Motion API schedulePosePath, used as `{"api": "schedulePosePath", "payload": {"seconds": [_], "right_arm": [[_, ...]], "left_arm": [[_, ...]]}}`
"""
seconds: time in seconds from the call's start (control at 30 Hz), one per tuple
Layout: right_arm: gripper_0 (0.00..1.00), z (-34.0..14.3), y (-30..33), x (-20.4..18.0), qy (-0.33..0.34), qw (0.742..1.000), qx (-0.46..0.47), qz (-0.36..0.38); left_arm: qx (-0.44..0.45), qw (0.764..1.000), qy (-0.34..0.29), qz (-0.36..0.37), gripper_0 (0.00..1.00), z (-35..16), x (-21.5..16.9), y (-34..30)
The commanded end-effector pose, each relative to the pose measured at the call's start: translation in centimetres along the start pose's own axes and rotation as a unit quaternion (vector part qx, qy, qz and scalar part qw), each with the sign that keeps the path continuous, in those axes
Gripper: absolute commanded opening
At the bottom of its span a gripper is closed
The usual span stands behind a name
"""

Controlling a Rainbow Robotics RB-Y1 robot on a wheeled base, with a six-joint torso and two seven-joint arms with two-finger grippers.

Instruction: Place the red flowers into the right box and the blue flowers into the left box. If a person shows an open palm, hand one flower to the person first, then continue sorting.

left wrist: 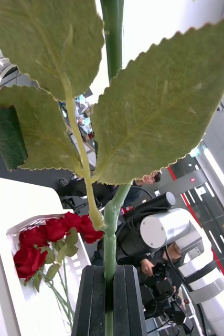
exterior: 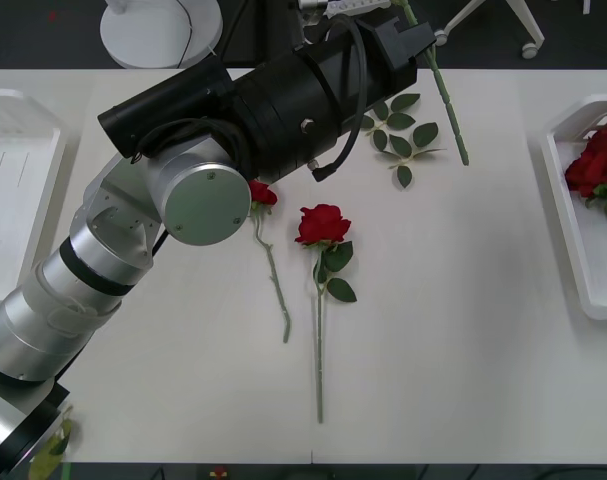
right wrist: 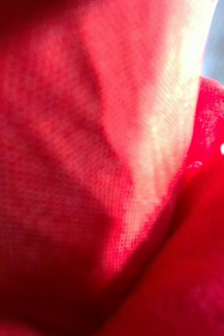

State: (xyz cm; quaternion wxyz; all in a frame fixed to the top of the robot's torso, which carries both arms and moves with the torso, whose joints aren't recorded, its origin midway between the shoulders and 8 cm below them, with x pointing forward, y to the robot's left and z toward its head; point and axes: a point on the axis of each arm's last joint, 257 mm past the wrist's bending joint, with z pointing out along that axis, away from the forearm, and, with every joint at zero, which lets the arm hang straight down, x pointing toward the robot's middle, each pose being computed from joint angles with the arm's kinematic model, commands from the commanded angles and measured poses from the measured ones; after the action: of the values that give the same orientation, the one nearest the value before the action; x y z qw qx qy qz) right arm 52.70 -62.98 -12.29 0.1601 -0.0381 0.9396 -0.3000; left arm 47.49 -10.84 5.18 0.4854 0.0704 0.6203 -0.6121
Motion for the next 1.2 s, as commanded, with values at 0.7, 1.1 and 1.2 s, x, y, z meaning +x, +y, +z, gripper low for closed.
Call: {"api": "schedulePosePath", "payload": {"seconds": [0.7,1.1,1.2], "right_arm": [[0.0,3.0,8.0,-3.6,-0.036,0.992,-0.047,0.108],[0.79,4.2,4.2,-1.8,-0.039,0.99,-0.029,0.131],[0.95,3.8,2.9,-1.1,-0.037,0.992,-0.043,0.116]], "left_arm": [[0.037,0.999,-0.003,0.022,0.0,1.3,-0.4,-3.8],[0.037,0.999,-0.003,0.022,0.0,1.3,-0.4,-3.8],[0.037,0.999,-0.003,0.022,0.0,1.3,-0.4,-3.8]]}}
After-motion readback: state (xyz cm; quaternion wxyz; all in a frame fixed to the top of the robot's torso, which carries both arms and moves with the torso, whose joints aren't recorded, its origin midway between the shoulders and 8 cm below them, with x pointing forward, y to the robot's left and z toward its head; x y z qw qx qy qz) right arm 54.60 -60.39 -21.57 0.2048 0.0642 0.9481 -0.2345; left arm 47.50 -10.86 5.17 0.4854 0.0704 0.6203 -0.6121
